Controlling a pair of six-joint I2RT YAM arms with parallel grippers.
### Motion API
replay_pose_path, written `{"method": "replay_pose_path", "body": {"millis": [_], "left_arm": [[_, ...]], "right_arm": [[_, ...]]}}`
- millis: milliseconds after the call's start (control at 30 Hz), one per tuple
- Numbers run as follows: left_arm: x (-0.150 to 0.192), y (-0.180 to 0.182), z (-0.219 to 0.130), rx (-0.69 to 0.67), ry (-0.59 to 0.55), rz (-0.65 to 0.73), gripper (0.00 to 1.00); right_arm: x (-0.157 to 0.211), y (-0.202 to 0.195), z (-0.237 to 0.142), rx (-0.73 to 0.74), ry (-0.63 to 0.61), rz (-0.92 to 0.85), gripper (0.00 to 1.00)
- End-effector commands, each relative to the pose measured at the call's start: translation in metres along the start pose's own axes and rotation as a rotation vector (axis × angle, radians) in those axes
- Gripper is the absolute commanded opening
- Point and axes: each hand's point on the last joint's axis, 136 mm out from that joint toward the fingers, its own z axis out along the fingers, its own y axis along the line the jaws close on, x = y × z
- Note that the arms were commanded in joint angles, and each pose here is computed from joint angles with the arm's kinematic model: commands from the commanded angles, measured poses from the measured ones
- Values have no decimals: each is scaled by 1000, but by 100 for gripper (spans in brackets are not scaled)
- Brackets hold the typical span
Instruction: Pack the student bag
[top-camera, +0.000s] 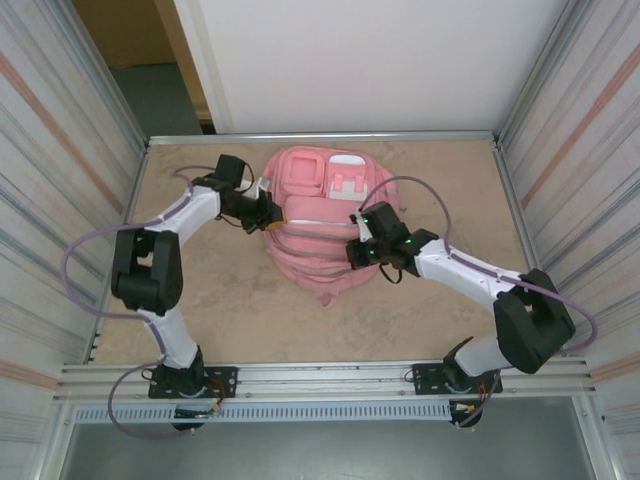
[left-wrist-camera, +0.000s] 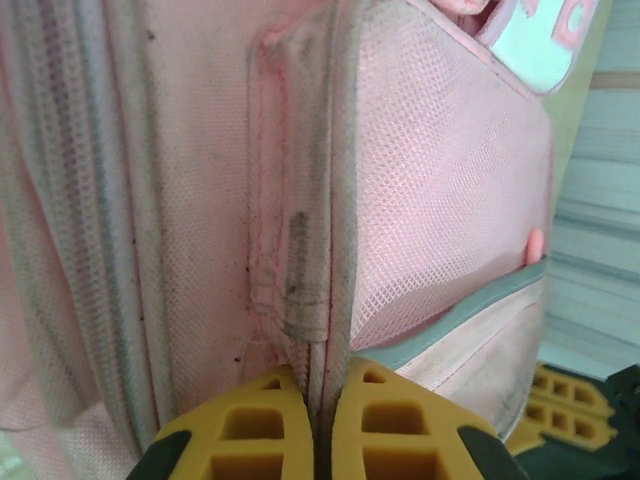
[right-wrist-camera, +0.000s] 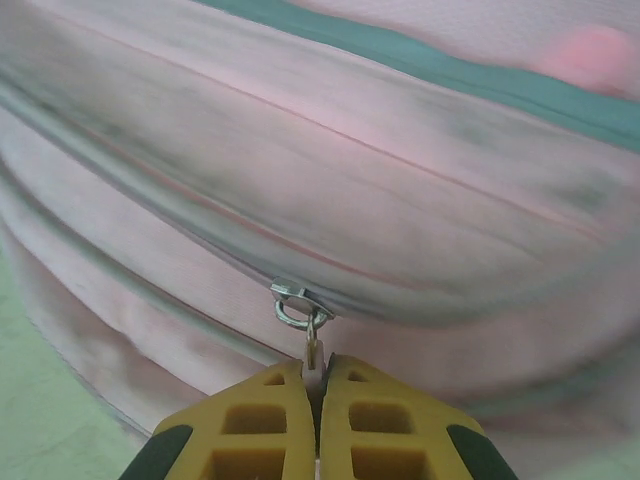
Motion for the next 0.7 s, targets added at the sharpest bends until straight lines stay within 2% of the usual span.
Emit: {"method": "replay_pose_path", "body": {"millis": [0,100,167,233,300,400,533,667], "left_arm": [[-38,22,-16,-115,-22,103,3],[-78,36,-25,-186,-138,48,26],[-97,38,-36,-158,-206,-54,28],[-99,25,-49,-91,-224,-107,34],[-80,26,-60,-133,-217,-127,41],[-33,39,-72,-186,-197,-174,53],[16,53,-72,-158,-175,-266,54],[22,42,-67,-90,-199,-301,54]], "right_arm": [[14,-20,-10,75,52,-35,0],[-1,22,0,-49,40,-68,0],[-15,59,11,-174,42,-22,0],[-30,108,22,-288,13,-28,0],[-42,144,32,-345,-2,-54,0],[-54,181,42,-398,-6,-96,0],[-47,203,53,-442,16,-143,0],[-31,213,58,-493,74,-151,0]]}}
